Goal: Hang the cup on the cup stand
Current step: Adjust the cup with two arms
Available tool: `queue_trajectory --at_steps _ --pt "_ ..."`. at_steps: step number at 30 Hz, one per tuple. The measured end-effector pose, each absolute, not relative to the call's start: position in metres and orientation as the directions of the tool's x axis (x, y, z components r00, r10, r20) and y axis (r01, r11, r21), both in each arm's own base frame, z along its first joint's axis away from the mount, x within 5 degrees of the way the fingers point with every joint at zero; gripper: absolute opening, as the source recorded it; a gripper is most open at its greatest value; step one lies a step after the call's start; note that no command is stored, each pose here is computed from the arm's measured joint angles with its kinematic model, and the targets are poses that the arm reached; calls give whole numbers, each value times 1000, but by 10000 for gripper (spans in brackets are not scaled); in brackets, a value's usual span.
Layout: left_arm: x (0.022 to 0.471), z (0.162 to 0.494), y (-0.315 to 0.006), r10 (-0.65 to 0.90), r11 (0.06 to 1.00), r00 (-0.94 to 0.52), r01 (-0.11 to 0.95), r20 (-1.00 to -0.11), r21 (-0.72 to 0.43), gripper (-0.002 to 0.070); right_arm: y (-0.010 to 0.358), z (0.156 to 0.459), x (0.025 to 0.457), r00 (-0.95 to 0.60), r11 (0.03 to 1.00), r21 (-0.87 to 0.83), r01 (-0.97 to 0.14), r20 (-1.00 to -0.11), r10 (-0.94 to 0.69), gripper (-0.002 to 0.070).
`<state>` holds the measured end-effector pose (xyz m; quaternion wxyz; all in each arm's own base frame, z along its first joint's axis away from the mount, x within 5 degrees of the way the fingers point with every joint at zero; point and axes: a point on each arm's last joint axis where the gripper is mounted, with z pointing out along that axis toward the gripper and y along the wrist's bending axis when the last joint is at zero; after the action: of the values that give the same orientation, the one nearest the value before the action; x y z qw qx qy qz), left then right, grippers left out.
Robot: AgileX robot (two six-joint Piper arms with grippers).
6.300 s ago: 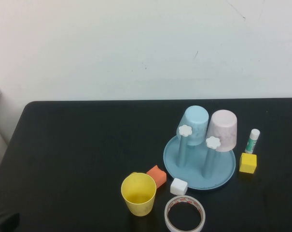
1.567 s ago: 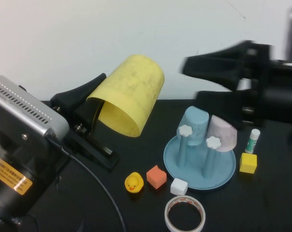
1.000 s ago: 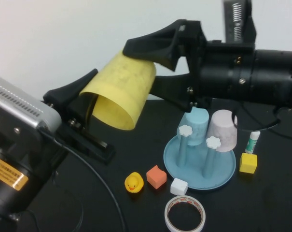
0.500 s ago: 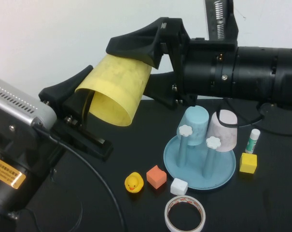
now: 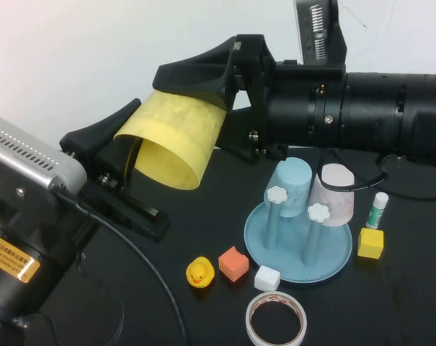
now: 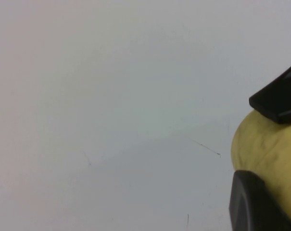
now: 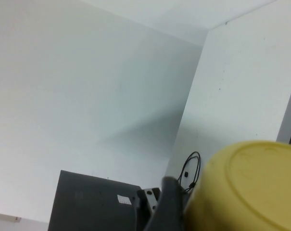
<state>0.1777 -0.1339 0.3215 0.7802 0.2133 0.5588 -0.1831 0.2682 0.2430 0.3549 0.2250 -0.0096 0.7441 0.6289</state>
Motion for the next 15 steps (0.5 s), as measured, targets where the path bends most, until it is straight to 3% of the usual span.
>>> queue_trajectory --at_steps 2,5,9,12,15 --pt "178 321 -133 -45 845 302 520 -952 125 13 243 355 268 -898 209 931 -299 -349 268 583" --pt "179 319 -134 -33 845 279 521 -960 123 81 243 354 269 -895 214 927 -308 -359 265 583" --pt "178 315 -134 -7 838 239 531 -971 125 269 243 354 270 -873 237 907 -349 -406 268 583" --pt "173 317 -131 14 830 207 543 -978 126 370 242 357 273 -835 270 872 -409 -476 275 583" --pt "164 321 -125 30 821 176 557 -984 125 399 241 361 277 -762 323 801 -504 -589 269 583"
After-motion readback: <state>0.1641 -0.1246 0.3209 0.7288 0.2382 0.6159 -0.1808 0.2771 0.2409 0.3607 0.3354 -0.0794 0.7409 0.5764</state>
